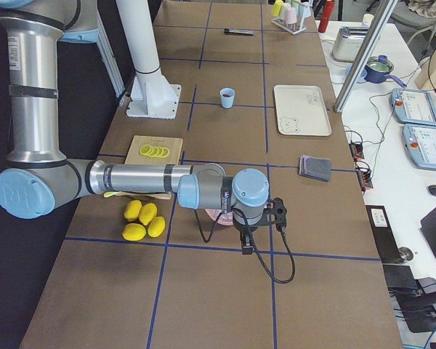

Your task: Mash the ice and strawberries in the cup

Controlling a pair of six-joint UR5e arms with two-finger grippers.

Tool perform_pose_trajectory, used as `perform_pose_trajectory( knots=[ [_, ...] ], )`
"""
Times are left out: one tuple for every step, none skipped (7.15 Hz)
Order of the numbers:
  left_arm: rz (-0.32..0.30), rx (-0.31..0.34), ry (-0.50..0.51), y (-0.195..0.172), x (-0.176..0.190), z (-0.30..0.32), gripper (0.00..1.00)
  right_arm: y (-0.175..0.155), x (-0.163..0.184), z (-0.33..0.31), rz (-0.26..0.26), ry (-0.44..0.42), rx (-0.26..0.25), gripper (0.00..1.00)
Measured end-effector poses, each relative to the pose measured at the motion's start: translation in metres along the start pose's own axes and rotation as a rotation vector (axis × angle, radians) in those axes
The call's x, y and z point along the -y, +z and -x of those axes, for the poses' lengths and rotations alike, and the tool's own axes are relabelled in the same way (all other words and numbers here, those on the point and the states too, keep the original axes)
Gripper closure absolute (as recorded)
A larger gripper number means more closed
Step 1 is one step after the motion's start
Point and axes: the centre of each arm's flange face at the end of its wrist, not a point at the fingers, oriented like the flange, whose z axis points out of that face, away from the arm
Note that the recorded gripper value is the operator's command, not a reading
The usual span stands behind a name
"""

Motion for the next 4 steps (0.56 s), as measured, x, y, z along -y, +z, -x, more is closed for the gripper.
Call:
perform_pose_trajectory(
  knots=[
    [-0.002,0.001,0.001,-0.001,0.0012,-0.0008,0.0,0.0007,-0.0011,-0.0014,0.001,0.004,0.001,0.01],
    [-0.003,0.001,0.002,-0.0019,0.0024,-0.0016,0.0,0.0007,-0.0012,-0.0017,0.001,0.005,0.001,0.01],
    [-0.005,0.001,0.002,-0.0026,0.0034,-0.0022,0.0,0.0003,-0.0008,-0.0015,0.0,0.005,0.001,0.01],
    [-0.005,0.001,0.001,-0.0028,0.0037,-0.0024,0.0,0.0001,-0.0006,-0.0013,0.0,0.004,0.001,0.01]
  ],
)
